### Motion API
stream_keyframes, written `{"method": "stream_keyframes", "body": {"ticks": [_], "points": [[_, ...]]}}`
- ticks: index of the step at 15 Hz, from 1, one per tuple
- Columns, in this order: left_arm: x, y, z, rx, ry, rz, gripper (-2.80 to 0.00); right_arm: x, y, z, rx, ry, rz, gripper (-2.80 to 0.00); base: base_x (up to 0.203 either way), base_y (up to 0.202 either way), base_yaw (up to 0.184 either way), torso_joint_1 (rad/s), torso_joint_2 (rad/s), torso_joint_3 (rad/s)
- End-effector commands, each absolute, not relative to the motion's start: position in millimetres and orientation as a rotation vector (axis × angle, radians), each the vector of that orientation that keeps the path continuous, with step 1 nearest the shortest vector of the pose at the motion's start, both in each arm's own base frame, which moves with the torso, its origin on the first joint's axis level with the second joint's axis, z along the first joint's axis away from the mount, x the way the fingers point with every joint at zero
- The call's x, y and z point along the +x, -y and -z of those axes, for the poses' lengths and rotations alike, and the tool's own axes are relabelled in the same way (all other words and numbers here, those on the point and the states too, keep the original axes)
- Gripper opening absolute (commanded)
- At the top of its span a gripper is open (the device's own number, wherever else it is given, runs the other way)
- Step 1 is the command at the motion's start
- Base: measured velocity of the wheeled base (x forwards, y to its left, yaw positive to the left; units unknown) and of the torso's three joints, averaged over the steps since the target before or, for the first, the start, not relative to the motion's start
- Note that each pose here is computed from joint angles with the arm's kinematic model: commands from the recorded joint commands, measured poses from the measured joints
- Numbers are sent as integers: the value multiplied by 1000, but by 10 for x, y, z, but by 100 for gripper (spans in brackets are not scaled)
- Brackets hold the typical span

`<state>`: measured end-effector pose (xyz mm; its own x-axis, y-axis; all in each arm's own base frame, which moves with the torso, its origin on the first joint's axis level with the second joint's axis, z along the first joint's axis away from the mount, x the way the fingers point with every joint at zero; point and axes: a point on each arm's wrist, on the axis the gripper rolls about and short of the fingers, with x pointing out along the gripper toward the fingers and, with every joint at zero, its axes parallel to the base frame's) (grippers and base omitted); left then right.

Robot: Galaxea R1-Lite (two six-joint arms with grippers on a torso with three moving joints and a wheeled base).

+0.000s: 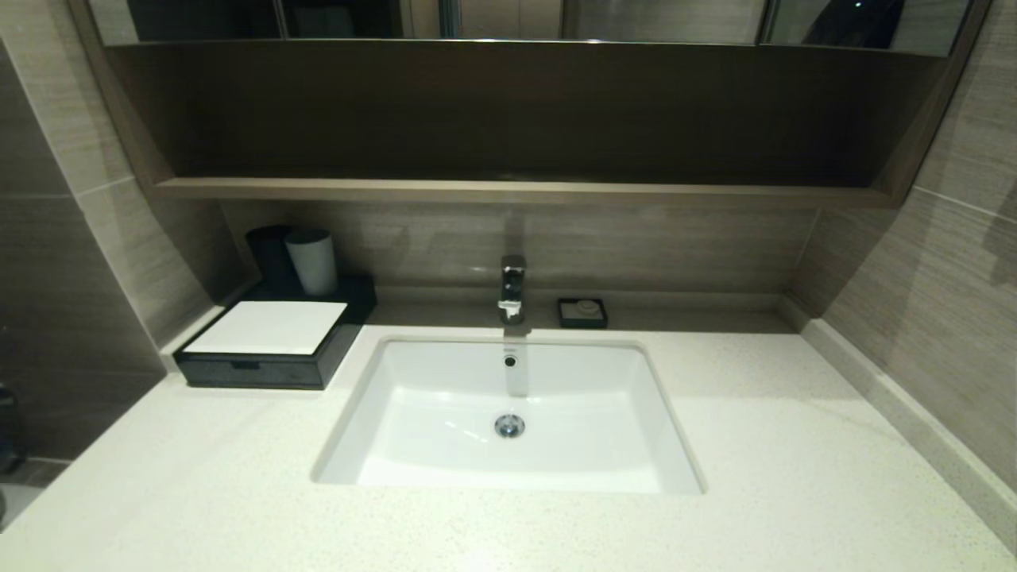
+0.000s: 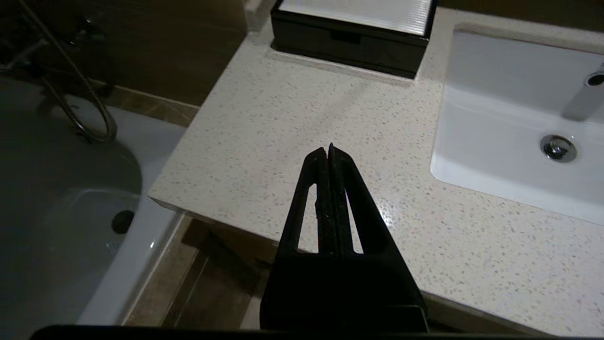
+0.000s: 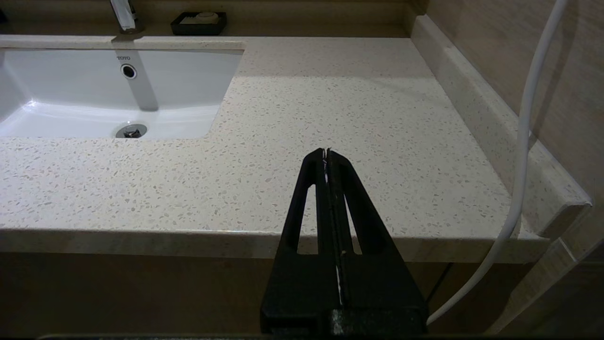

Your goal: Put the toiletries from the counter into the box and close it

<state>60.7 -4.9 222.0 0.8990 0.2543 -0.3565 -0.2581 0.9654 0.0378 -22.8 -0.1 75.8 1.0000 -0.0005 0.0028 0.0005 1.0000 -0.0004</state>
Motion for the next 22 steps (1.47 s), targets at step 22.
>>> {"method": "stream_keyframes", "body": {"ticks": [22], "points": [[-351,-38,-1228,71,97,-154,-280,-228,1,-753,-1,3,0,-280,0,0,0,0,0,0]]}}
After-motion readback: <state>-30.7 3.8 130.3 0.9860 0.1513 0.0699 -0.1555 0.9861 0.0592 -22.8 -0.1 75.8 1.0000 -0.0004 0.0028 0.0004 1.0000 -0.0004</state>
